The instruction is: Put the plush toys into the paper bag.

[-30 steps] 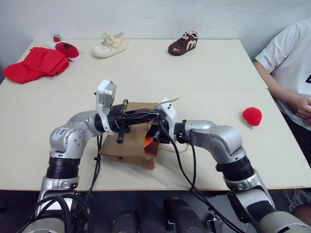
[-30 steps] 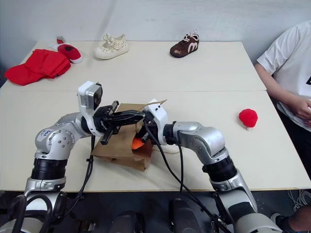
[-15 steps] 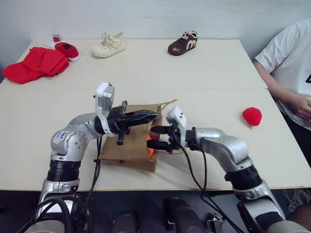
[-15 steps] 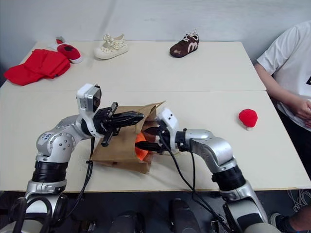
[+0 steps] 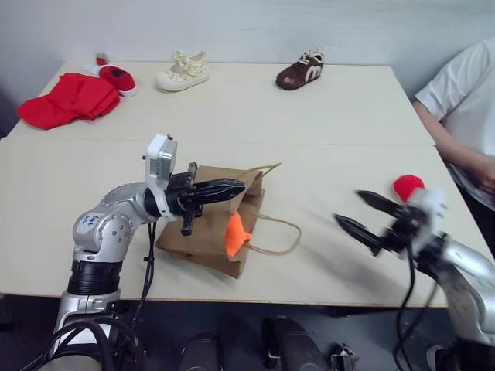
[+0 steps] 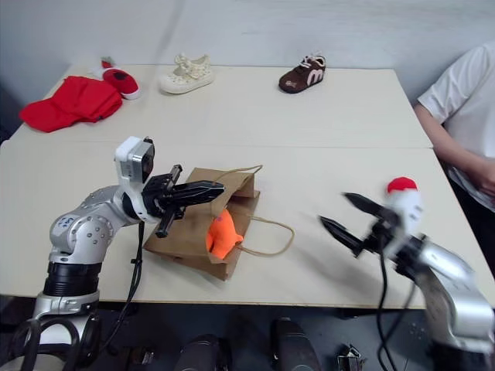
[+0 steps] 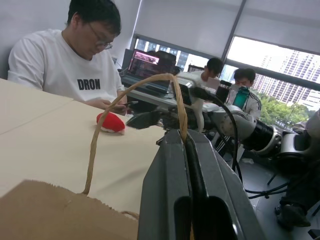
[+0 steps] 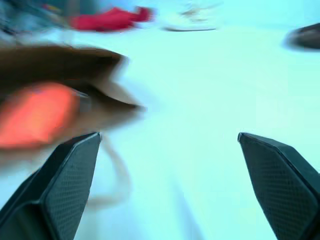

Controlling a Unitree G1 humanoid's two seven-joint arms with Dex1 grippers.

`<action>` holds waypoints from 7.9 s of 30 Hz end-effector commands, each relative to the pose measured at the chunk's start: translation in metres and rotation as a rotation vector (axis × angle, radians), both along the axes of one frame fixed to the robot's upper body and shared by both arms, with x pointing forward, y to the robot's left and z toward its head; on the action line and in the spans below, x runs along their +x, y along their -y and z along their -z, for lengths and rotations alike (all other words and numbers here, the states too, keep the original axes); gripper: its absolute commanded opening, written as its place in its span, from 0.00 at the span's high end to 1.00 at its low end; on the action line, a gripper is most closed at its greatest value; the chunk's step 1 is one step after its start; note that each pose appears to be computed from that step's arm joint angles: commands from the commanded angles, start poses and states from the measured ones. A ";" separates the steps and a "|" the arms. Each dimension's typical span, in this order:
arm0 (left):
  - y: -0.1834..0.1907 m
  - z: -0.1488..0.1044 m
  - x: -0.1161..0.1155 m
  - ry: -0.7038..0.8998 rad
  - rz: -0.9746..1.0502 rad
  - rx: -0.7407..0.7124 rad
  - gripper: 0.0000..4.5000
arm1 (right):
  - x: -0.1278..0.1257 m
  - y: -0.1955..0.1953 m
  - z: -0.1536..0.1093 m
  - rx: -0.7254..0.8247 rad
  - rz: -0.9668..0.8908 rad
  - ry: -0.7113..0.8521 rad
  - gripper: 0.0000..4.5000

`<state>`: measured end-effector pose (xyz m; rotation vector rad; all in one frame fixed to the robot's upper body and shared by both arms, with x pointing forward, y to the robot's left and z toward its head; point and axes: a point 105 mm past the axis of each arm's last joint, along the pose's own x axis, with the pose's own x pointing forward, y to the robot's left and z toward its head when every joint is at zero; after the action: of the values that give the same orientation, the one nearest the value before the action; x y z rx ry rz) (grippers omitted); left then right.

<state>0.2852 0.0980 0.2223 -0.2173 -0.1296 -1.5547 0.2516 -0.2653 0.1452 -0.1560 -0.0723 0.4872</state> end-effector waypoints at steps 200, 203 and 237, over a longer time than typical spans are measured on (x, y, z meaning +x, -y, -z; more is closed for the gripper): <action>-0.069 0.021 -0.060 0.012 -0.477 0.197 0.00 | 0.002 -0.189 0.008 -0.088 -0.861 -0.271 0.53; -0.061 0.028 -0.057 0.030 -0.529 0.181 0.00 | 0.009 -0.205 0.009 -0.086 -0.875 -0.203 0.77; -0.039 0.049 -0.006 0.178 -0.713 0.143 0.48 | 0.035 -0.268 0.013 -0.119 -0.921 -0.081 1.00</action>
<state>0.2809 0.1369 0.1625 0.0678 -0.1580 -0.8581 0.2892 0.0049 0.1218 -0.2142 0.0207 1.4160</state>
